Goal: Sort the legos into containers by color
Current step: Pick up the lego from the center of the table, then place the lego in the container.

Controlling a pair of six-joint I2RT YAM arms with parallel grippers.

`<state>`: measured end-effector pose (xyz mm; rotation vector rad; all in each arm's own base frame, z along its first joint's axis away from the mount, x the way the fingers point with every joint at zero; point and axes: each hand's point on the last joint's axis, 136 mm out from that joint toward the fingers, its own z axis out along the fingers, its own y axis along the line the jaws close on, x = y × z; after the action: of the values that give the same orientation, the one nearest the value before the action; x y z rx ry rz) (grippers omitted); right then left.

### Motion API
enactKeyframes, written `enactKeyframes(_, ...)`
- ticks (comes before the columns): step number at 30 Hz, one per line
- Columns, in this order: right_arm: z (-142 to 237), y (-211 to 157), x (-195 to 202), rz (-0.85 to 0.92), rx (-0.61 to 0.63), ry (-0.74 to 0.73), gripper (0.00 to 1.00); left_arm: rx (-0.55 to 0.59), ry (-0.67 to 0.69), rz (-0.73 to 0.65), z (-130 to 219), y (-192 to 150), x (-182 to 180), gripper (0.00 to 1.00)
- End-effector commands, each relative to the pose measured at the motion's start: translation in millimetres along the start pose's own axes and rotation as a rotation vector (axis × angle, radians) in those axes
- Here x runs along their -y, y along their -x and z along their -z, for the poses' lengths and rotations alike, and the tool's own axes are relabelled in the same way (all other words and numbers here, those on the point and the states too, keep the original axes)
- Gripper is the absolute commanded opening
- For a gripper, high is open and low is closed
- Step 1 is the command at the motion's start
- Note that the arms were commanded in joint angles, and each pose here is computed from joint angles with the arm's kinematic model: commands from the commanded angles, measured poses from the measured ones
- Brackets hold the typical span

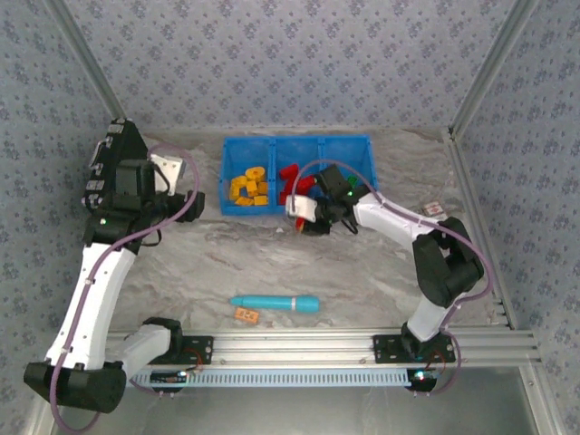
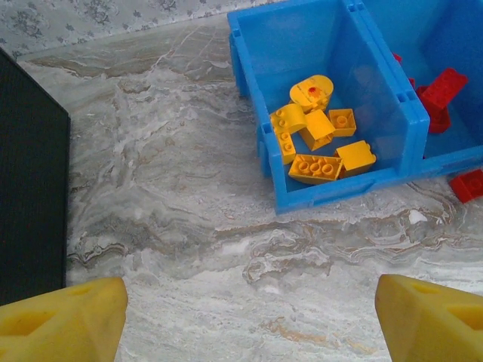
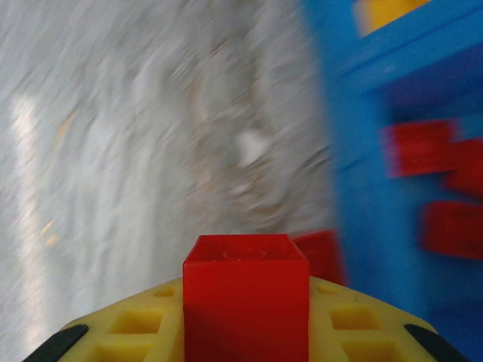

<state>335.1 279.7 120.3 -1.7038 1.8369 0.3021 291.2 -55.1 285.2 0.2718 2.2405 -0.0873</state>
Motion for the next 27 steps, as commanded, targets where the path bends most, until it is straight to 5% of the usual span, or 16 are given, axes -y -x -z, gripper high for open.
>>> enactKeyframes(1, 16.8, 32.6, 48.4, -0.069, 0.078, -0.124, 0.25, 0.077, 0.007, -0.020, 9.7, 5.9, -1.6, 0.85)
enactKeyframes(8, -15.8, 33.3, 110.9, -0.114, -0.029, -0.274, 0.25, 0.080, -0.081, -0.011, 10.0, 0.2, 16.6, 0.84)
enactKeyframes(15, -50.3, 21.6, 134.8, -0.201, -0.043, -0.281, 0.27, -0.039, -0.213, 0.086, -12.9, -8.3, 41.2, 0.80)
enactKeyframes(27, -24.6, 41.7, 142.0, -0.204, 0.071, -0.274, 0.56, -0.248, -0.390, 0.108, -96.5, -41.1, 184.4, 0.80)
